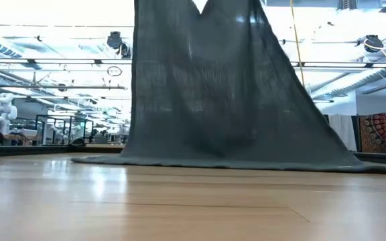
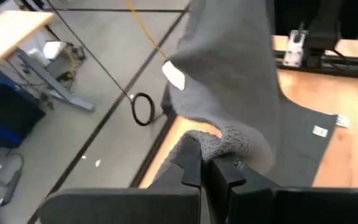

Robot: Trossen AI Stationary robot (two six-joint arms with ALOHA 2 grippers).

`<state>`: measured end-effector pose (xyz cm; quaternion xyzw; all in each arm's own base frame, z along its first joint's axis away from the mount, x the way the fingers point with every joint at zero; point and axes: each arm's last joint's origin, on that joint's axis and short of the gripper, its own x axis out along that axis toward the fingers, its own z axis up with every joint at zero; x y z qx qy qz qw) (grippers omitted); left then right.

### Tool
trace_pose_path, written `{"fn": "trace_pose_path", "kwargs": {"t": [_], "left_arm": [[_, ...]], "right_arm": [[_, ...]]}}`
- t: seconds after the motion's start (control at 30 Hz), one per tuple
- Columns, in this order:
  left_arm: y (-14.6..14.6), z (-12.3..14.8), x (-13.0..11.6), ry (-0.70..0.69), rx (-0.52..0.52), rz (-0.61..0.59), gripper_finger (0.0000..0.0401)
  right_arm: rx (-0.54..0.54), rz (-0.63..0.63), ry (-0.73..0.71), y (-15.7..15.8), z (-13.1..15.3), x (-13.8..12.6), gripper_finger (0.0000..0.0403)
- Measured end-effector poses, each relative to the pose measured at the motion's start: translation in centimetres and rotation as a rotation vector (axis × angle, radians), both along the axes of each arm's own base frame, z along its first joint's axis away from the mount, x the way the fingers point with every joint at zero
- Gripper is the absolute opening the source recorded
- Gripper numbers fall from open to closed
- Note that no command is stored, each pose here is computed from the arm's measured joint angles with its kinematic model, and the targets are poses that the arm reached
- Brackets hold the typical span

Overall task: Roll towel
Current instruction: Fold the gray towel on the center of table

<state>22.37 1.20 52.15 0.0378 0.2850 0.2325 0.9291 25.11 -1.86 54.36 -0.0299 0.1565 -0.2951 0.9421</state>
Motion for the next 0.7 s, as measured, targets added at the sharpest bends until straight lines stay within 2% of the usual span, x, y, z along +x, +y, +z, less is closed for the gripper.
{"fn": "trace_pose_path", "kwargs": {"t": [0.2,0.33,0.4,0.53,0.7], "left_arm": [[-0.4,-0.8,0.6,0.029,-0.037,-0.062,0.0002],[-0.2,-1.7,0.9,0.095,-0.031,-0.05,0.0002],[0.3,-2.7,1.5,0.144,-0.003,-0.05,0.0002],[1.9,-5.4,3.5,0.249,0.068,-0.088,0.0002],[5.5,-9.0,6.4,0.253,0.165,-0.06,0.0002]], "right_arm": [[0.036,0.058,0.008,0.6,-0.1,-0.2,0.0],[0.074,0.039,0.172,0.7,-1.8,-0.8,0.0],[0.08,0.014,0.261,0.2,-2.5,-1.3,0.0],[0.066,-0.048,0.347,-1.4,-3.1,-1.4,0.0],[0.014,-0.128,0.424,-4.9,-3.6,-0.9,0.0]]}}
